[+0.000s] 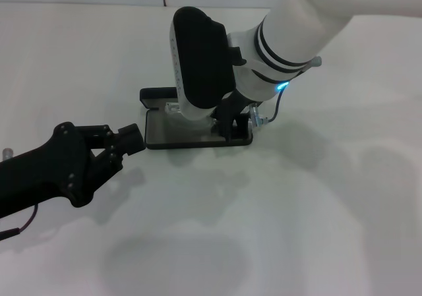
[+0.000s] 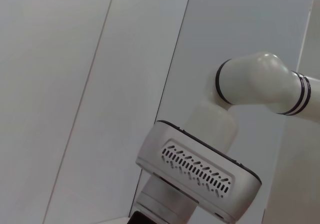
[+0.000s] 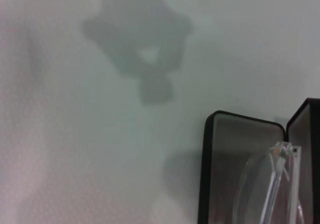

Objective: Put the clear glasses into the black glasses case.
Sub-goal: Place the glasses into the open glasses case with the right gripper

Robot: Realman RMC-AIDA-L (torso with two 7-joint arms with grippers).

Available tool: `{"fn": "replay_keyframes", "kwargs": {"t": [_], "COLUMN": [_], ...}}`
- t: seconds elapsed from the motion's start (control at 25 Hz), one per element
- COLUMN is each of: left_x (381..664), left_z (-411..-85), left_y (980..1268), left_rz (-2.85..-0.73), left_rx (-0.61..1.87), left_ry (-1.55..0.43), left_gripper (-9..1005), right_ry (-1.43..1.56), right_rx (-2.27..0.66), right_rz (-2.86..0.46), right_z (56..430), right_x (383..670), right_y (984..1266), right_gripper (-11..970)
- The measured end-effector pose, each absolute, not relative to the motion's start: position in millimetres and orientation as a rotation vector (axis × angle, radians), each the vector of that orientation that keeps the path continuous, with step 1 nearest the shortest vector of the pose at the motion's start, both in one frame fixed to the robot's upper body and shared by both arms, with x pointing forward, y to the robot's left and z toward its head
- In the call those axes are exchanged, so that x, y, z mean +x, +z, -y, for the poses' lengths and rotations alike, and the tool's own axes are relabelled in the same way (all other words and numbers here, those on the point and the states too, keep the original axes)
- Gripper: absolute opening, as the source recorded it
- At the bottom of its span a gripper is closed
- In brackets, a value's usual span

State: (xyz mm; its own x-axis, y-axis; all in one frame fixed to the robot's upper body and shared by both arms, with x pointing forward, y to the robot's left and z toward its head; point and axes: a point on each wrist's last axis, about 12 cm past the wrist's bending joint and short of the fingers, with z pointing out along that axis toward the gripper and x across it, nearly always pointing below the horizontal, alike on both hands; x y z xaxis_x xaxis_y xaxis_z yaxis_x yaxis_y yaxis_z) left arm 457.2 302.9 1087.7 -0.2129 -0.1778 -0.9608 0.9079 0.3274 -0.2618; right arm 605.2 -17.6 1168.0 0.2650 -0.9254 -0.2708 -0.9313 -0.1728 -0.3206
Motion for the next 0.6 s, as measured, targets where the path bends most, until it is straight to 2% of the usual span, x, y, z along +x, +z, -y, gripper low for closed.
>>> {"fn": "replay_keyframes", "kwargs": {"t": [0.6], "left_x": [456.7], "left_z": [-302.4], "left_y": [1086.7], "left_rz": [-1.428], "left_rx": [0.714], "left_ry": [-1.174], "left_gripper": [92], "right_ry": [0.01], "right_rx": [-2.12], "right_rz": [-1.646], "right_z": [15.5], "right_x": [604.8], "right_y": [1167.8], "right_gripper": [132]}}
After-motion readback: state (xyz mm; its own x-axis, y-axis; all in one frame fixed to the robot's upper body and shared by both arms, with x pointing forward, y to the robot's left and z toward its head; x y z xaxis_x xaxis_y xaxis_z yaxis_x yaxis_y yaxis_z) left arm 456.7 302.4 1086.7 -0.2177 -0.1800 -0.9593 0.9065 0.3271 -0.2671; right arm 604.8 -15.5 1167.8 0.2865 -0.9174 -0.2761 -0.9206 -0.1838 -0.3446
